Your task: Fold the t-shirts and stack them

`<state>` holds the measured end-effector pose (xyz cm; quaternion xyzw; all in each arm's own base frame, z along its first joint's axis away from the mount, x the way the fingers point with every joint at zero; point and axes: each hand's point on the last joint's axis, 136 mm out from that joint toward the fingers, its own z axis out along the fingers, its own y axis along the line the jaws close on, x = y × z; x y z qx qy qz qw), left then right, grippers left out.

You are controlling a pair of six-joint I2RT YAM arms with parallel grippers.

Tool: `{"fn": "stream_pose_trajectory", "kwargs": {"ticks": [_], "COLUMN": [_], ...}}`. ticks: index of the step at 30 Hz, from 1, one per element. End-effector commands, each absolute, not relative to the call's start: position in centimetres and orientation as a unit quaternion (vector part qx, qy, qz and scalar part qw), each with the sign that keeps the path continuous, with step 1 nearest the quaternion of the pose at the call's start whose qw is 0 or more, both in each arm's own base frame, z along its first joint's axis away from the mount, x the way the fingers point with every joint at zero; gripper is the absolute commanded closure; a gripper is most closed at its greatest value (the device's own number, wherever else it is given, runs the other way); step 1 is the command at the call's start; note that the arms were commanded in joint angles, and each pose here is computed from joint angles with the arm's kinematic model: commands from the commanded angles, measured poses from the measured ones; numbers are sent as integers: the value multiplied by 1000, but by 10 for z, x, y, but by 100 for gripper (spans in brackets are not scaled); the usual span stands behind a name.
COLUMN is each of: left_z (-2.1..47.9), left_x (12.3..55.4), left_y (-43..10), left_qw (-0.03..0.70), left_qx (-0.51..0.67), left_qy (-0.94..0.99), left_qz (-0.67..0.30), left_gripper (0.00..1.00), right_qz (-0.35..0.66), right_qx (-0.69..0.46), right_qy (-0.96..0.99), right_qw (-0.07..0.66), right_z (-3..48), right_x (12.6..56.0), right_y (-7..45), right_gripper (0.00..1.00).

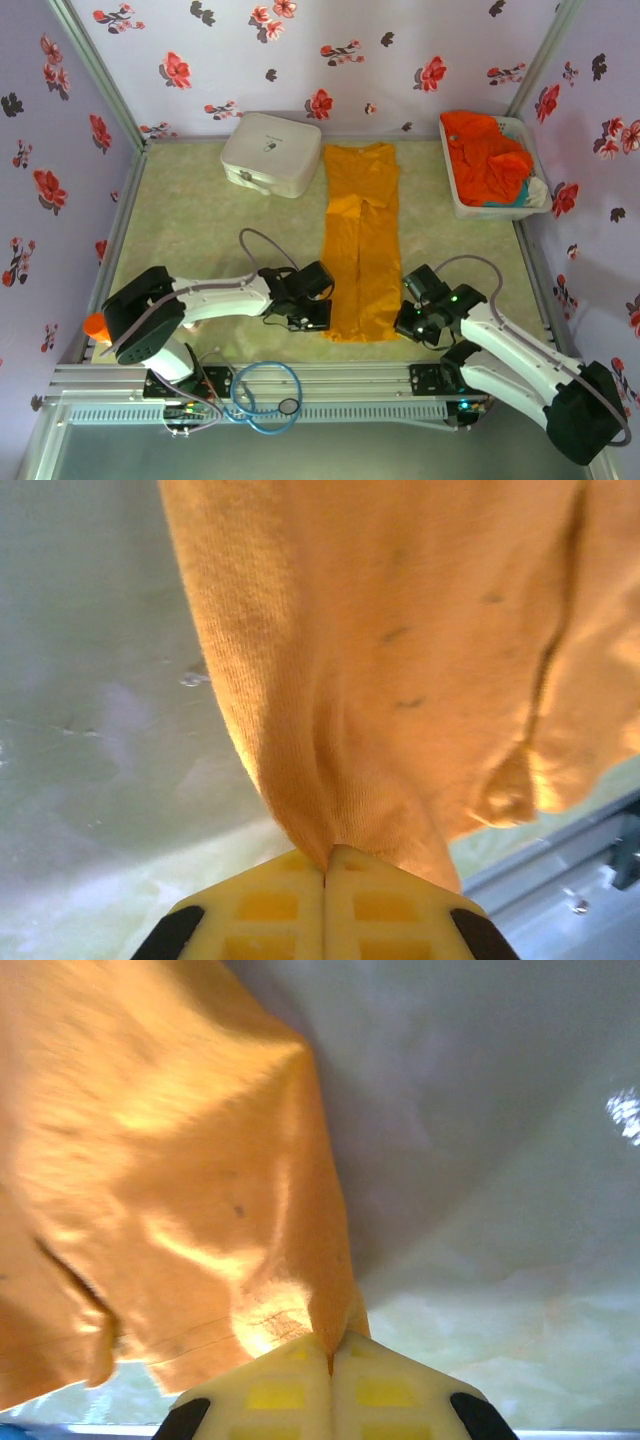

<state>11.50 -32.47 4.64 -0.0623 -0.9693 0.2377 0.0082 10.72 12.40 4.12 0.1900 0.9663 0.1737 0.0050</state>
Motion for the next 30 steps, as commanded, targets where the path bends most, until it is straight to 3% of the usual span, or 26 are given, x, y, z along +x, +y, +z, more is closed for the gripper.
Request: {"fn": "stream_pose_trajectory", "kwargs": {"ticks": [1,18,30], "left_z": [79,156,165], "left_x": [127,259,348], "left_y": [-328,-334,-337], "left_qw": [-1,-98,-135], "left_qx": [-57,-56,-62], "left_qy": [-964,-950,-946], "left_qz": [260,290,287], "left_gripper": [100,100,100], "right_qz": [160,197,215], "right_qx": [195,204,183], "right_qy": [967,948,947], "right_qw": [41,143,153], "right_z": [63,141,150], "right_x": [119,256,350], "right_y": [118,124,127], "right_gripper": [100,100,100]}}
